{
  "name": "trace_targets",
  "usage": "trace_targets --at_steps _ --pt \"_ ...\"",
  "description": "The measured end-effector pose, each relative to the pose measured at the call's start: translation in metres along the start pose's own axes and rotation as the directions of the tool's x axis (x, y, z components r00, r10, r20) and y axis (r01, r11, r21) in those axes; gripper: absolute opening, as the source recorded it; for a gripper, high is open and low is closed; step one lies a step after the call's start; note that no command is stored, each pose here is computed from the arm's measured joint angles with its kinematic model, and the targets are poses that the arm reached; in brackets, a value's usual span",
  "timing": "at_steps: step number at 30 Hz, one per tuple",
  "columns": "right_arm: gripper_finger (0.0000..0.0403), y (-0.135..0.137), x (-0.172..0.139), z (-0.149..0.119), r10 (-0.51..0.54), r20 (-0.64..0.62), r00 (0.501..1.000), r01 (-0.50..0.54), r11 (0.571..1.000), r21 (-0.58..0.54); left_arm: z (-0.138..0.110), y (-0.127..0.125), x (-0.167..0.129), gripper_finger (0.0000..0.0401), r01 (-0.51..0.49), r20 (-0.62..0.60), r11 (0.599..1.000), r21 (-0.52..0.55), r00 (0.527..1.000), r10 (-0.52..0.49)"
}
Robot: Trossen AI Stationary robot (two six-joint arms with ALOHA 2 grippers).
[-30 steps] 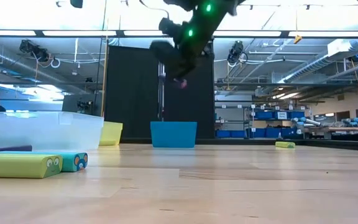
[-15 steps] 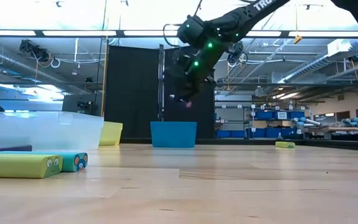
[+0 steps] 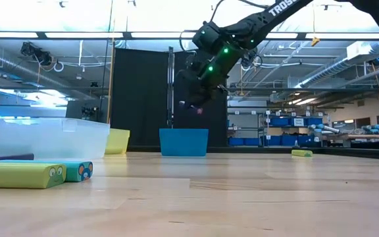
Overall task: Sort blocks
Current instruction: Put the purple block into the blue bin, then put the green block into the yellow bin
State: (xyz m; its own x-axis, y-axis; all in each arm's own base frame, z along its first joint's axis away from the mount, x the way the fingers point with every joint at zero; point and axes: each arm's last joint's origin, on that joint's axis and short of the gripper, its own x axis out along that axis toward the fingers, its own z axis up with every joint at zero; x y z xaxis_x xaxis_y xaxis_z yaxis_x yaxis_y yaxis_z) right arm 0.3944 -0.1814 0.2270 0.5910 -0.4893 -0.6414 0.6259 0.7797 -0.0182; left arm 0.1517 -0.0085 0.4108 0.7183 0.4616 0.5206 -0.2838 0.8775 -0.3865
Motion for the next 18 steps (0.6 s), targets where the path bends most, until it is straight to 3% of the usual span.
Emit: trace_targets --at_steps 10,18 --pt "0.0230 -0.002 0.000 0.002 -0.005 0.017 1.000 0.006 1.000 -0.028 -0.019 -0.008 0.013 0.0241 -0.022 -0.030 1.000 0.014 0.999 0.023" --pt "0.0256 -0.004 -0.013 0.010 -0.004 0.047 0.999 0.007 0.998 -0.067 -0.023 -0.012 0.017 0.0241 0.034 -0.007 0.999 -0.027 0.999 -0.034"
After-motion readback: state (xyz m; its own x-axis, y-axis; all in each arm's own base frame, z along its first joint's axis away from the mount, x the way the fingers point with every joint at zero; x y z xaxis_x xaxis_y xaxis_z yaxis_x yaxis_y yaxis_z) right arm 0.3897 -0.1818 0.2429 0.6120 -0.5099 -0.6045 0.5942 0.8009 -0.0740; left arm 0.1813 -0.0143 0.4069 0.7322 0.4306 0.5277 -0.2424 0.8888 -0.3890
